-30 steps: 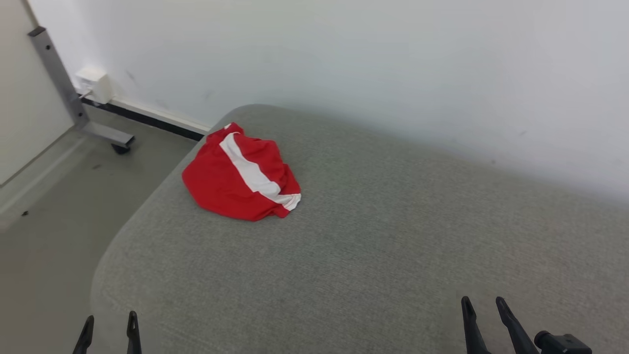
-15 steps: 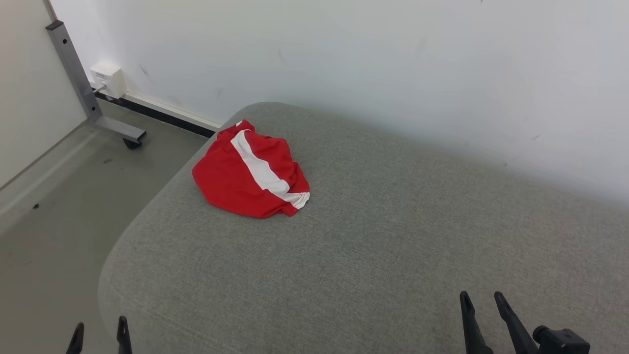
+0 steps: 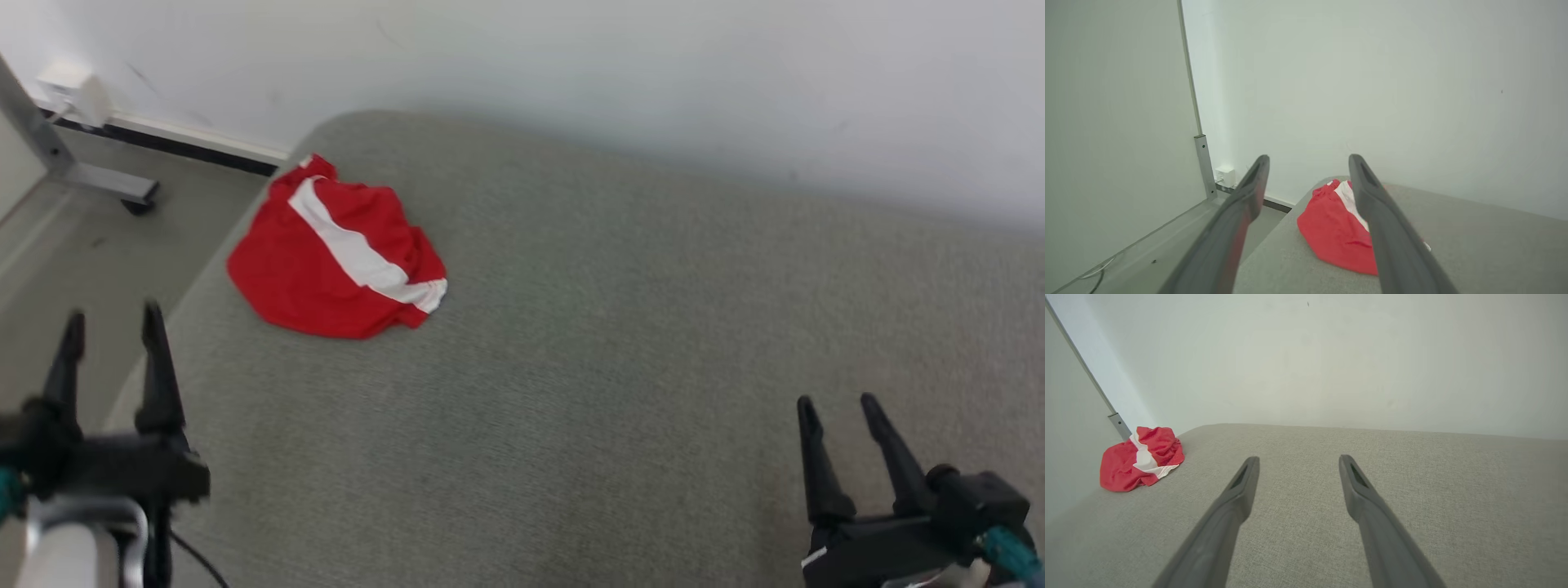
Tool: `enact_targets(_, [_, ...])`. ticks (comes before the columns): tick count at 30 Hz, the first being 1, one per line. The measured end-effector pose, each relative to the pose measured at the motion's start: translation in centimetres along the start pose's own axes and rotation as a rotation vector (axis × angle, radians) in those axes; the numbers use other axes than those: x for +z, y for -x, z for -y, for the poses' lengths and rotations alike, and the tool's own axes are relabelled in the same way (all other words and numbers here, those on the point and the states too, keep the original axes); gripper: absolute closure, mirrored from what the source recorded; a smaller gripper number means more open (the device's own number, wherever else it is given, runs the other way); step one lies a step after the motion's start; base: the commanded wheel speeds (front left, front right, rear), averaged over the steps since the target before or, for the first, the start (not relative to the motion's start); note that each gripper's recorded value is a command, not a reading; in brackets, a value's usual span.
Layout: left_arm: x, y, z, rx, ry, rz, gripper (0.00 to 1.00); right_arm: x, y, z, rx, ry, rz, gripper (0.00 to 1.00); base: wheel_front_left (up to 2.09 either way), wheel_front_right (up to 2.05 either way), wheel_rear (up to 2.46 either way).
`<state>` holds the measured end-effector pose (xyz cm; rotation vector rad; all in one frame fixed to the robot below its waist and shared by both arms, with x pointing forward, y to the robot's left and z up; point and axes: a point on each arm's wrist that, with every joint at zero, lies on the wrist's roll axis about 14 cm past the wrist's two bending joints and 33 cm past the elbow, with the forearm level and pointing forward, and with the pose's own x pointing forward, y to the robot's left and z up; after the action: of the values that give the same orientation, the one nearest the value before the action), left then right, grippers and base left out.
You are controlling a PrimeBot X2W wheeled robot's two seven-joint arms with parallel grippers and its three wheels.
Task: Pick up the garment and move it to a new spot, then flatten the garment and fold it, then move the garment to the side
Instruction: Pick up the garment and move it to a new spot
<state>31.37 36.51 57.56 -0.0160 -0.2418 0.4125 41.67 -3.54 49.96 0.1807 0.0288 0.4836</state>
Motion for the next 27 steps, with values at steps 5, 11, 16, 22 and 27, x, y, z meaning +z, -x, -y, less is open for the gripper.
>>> enact_targets(5, [1.1,-6.3,2.4,-0.058,-0.001,0.037,0.0,0.2,-0.6,3.6,-0.076,0.013,0.014,0.0,0.0,0.0,0.0])
enact_targets(11, [0.3,-12.9,5.5,-0.102,-0.001,0.04,0.0,-0.1,-0.4,8.4,-0.184,0.04,0.019,0.0,0.0,0.0,0.0])
enact_targets(16, [-3.8,-16.3,8.6,-0.17,-0.037,-0.054,0.0,-1.5,0.3,11.5,-0.258,0.052,-0.018,0.0,0.0,0.0,0.0])
enact_targets(22, [-9.8,-18.6,10.9,-0.199,-0.044,-0.217,0.0,-2.9,1.6,14.4,-0.324,0.081,-0.073,0.0,0.0,0.0,0.0])
enact_targets(27, [-15.4,-18.4,11.2,-0.197,-0.056,-0.399,0.0,-3.5,2.4,16.1,-0.366,0.097,-0.101,0.0,0.0,0.0,0.0])
